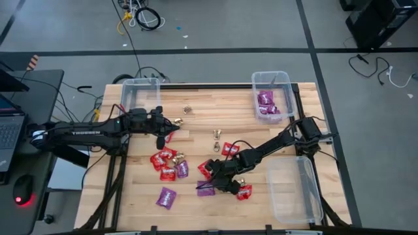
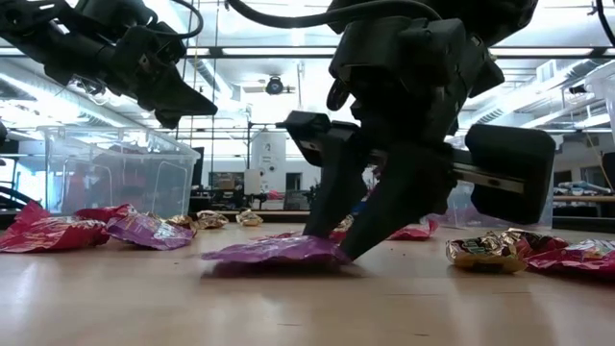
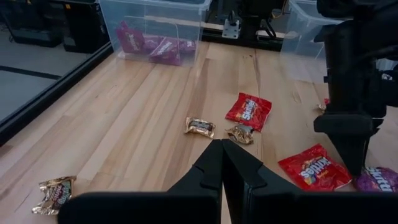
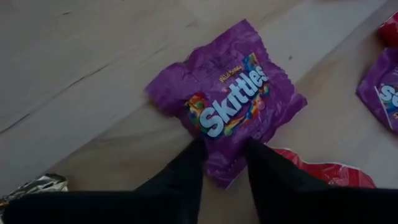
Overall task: Sort candy
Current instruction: Put the purple candy into the top right transparent bin
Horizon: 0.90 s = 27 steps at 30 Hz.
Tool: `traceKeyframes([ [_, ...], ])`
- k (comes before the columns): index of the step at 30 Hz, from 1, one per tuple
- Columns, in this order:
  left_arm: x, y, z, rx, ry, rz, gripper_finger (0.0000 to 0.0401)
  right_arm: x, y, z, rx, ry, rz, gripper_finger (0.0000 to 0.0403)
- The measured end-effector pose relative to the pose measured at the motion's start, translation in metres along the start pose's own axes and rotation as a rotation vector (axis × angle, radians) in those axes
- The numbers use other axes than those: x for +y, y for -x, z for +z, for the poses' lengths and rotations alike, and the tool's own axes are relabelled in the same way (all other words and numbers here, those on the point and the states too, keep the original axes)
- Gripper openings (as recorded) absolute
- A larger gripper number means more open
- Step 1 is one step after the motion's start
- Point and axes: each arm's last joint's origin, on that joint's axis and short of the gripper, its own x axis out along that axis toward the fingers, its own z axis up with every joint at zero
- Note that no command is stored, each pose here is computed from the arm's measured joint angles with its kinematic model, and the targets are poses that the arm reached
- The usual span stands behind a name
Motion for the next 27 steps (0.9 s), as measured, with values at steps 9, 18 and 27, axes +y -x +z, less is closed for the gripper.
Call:
traceKeyframes([
  [9, 0.0, 0.0, 0.0, 0.0, -0.003, 0.001, 0.0009, 0.001, 0.0, -0.002, 0.02, -0.006, 0.01, 0.0012],
  [18, 0.0, 0.0, 0.0, 0.0, -0.003, 0.001, 0.0009, -0.001, 0.001, -0.002, 0.032, -0.152, -0.026, 0.0],
  [27, 0.0, 0.0, -0.001, 0.0, -0.003, 0.001, 0.0009, -0.009, 0.025, 0.011, 0.005, -0.175, -0.122, 0.0],
])
